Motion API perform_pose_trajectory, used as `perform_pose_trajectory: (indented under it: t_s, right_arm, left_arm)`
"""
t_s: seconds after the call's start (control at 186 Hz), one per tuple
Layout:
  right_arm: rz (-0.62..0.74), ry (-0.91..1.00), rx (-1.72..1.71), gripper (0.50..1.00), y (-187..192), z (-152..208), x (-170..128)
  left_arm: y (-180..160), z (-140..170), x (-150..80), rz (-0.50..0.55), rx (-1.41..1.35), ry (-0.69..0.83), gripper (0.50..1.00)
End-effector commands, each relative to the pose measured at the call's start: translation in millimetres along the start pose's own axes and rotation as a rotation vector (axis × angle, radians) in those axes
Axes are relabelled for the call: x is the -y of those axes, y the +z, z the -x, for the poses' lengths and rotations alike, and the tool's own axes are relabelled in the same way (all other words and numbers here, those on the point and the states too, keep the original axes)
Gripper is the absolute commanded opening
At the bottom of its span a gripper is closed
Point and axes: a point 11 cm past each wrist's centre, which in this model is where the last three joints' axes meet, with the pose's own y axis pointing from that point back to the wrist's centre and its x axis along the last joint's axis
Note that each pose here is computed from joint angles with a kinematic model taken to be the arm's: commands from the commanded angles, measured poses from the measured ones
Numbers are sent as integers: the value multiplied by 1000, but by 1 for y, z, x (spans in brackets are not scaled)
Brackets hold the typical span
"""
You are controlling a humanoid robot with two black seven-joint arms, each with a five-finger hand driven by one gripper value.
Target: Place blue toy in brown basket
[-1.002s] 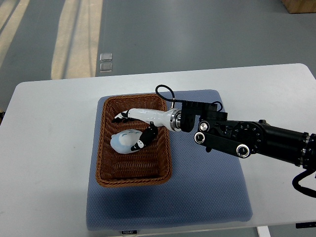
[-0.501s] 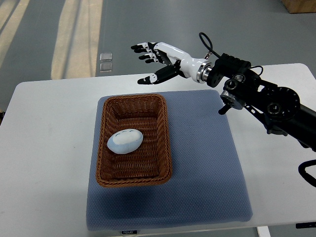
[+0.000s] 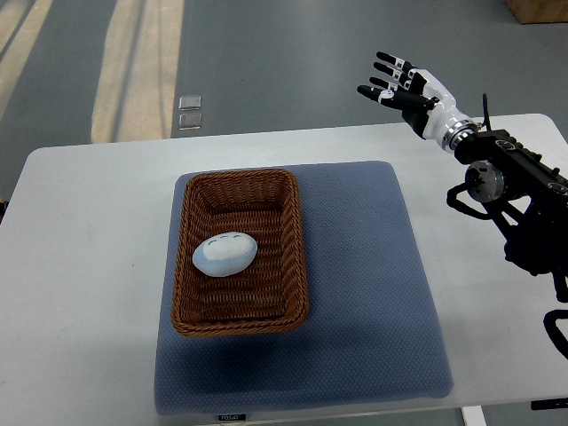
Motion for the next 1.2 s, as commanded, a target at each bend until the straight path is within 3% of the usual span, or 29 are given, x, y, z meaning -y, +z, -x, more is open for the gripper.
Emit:
perform_pose_trajectory:
  t_s: [0.0,0.366,0.69,1.196]
  right_arm:
    - [-12,64,92,905,8,-17,-4]
    - [-105,168,325,905,11,-33,-8]
    - [-88,259,356,905,22,-49,-12]
    - [-84,248,358,905,24,-45,-11]
  left_arm:
    - [0,0,0,0,-1,0,1000]
    - [0,0,0,0,0,0,1000]
    - [0,0,0,0,0,0,1000]
    - [0,0,0,0,0,0,1000]
